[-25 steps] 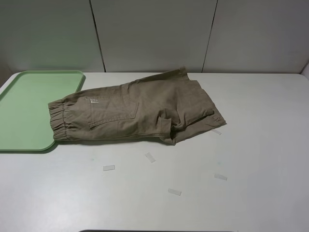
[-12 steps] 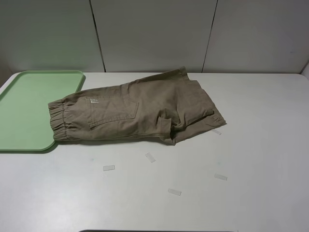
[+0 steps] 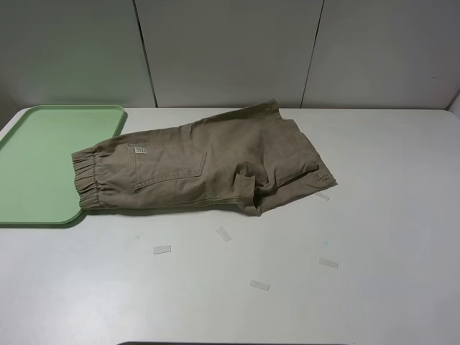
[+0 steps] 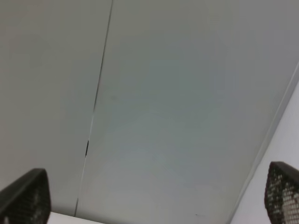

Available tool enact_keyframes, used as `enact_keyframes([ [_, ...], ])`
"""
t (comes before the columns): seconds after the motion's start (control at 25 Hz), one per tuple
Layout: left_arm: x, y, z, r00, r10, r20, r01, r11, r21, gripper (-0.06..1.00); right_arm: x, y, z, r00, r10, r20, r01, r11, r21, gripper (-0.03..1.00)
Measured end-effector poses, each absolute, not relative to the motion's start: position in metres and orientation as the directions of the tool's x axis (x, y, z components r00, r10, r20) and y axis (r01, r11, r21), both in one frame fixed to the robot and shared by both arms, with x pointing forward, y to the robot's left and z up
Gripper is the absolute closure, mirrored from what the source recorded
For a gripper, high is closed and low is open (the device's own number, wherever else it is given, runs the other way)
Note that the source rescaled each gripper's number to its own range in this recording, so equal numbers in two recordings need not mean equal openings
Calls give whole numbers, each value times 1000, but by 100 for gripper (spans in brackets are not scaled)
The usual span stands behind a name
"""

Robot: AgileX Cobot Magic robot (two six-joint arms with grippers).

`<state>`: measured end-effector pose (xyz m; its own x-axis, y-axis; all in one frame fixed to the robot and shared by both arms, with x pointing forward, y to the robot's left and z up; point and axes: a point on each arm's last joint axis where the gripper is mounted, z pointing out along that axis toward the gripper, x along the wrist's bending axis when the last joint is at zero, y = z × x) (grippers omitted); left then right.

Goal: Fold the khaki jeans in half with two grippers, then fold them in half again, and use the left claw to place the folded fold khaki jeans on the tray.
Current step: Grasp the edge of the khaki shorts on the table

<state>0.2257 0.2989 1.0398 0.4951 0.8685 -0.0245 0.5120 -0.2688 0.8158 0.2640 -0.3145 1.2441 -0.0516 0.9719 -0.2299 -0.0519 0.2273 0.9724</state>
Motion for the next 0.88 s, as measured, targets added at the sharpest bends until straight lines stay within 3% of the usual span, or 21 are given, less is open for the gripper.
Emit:
enact_keyframes([
  [0.88,225,299,1040,495,869,-24,510,-268,817,9,264,-315,1244,-52,972,-231,-52,228,972,-3],
])
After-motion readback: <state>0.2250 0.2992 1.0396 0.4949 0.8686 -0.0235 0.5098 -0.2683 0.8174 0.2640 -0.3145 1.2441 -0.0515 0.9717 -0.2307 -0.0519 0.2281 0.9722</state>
